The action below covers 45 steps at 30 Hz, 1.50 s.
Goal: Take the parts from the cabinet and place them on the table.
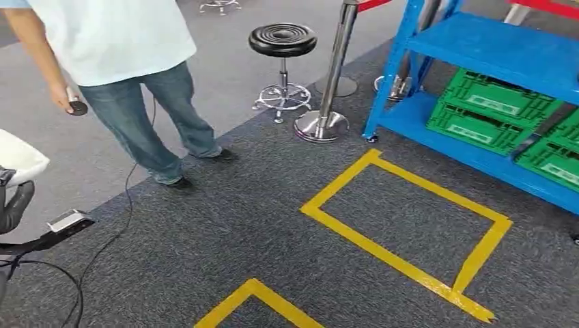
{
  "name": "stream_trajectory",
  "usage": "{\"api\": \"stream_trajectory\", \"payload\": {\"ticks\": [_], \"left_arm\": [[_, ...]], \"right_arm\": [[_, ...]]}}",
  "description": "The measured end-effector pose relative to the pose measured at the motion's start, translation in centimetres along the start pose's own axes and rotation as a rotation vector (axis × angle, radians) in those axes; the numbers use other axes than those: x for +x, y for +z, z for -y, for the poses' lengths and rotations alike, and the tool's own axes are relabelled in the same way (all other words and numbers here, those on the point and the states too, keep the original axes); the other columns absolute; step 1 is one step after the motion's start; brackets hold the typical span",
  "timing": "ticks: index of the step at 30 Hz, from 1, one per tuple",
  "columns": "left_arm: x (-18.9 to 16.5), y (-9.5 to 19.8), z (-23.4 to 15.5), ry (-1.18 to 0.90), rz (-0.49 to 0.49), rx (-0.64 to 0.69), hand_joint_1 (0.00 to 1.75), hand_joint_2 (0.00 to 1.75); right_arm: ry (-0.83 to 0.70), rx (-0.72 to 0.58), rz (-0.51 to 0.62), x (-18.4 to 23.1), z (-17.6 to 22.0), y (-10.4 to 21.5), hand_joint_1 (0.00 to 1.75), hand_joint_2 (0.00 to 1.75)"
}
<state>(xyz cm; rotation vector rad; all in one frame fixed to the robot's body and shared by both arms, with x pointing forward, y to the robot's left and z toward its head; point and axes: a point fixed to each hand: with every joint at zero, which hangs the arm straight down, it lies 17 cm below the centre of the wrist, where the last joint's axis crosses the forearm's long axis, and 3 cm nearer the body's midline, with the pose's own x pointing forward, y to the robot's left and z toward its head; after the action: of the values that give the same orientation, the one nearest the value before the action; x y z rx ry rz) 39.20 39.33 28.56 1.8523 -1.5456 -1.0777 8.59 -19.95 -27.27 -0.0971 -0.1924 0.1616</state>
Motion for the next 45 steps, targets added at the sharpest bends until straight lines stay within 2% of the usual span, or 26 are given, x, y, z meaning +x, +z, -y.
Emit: {"api": "stream_trajectory", "payload": {"ticks": [10, 45], "left_arm": [[0.0, -1.0, -0.2, 0.010, 0.010, 0.010, 1.75, 1.75], [0.3, -0.8, 1.0, 0.018, 0.006, -0.024, 1.75, 1.75]], "right_arm": [[-0.004, 0.008, -0.002, 0.1, -0.2, 0.0, 0.00, 0.00], [-0.012, 0.010, -0.018, -0.4, -0.2, 0.0, 0.00, 0.00]]}}
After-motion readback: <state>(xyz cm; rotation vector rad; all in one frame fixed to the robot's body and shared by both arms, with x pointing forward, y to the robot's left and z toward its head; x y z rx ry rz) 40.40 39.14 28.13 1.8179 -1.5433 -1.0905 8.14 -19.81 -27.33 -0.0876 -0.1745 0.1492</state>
